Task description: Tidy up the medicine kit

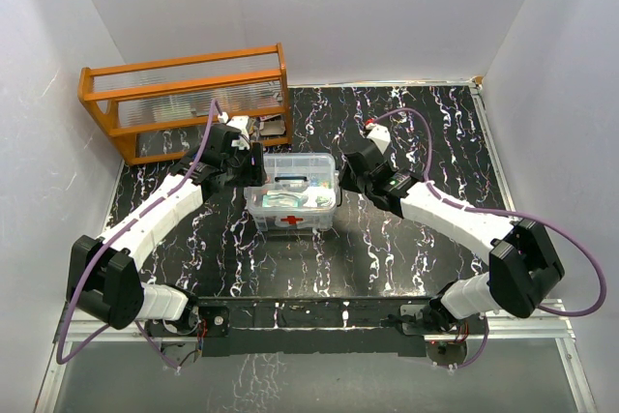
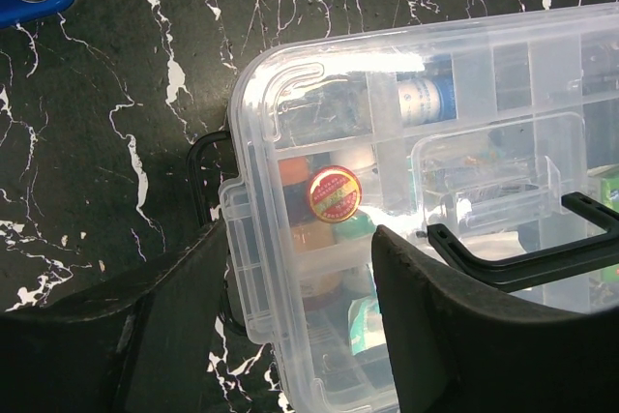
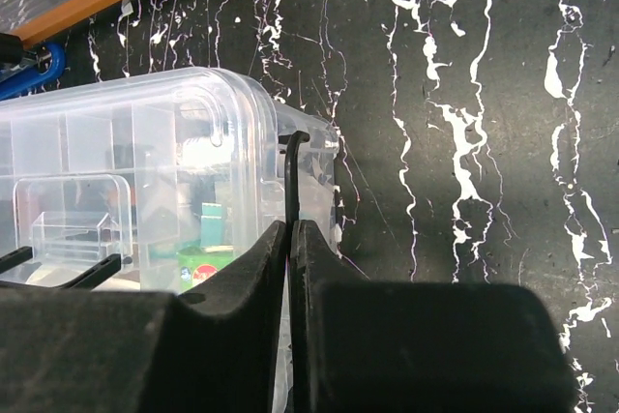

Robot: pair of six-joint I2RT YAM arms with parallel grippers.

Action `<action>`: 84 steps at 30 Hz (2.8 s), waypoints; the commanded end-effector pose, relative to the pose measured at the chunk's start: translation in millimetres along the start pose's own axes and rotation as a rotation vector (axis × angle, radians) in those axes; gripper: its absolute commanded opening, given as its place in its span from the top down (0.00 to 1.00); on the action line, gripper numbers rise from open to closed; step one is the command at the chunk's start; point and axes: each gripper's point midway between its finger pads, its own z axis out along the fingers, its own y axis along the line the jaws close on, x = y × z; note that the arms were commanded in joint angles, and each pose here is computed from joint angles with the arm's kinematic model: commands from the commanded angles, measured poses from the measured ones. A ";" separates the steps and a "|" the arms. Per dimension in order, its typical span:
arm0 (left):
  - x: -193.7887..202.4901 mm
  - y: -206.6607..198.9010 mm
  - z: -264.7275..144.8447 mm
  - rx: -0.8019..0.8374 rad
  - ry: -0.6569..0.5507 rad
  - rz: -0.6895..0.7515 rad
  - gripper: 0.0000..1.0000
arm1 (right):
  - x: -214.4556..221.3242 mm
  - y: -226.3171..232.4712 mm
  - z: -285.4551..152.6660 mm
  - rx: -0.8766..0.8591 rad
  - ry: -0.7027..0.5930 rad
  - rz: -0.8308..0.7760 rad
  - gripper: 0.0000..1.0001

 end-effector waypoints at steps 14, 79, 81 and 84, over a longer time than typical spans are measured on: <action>43.8 8.1 12.9 -0.028 0.170 0.009 0.49 | 15.6 51.6 -16.8 -0.240 0.082 0.192 0.87; 48.5 5.9 16.9 -0.019 0.195 -0.006 0.59 | 2.8 83.0 -62.3 -0.586 0.005 0.384 0.57; 48.9 6.2 16.9 -0.020 0.196 -0.006 0.59 | 5.0 78.7 -56.3 -0.538 0.016 0.372 0.59; 49.4 6.2 17.3 -0.020 0.197 -0.006 0.59 | 1.8 74.5 -52.1 -0.481 0.013 0.358 0.65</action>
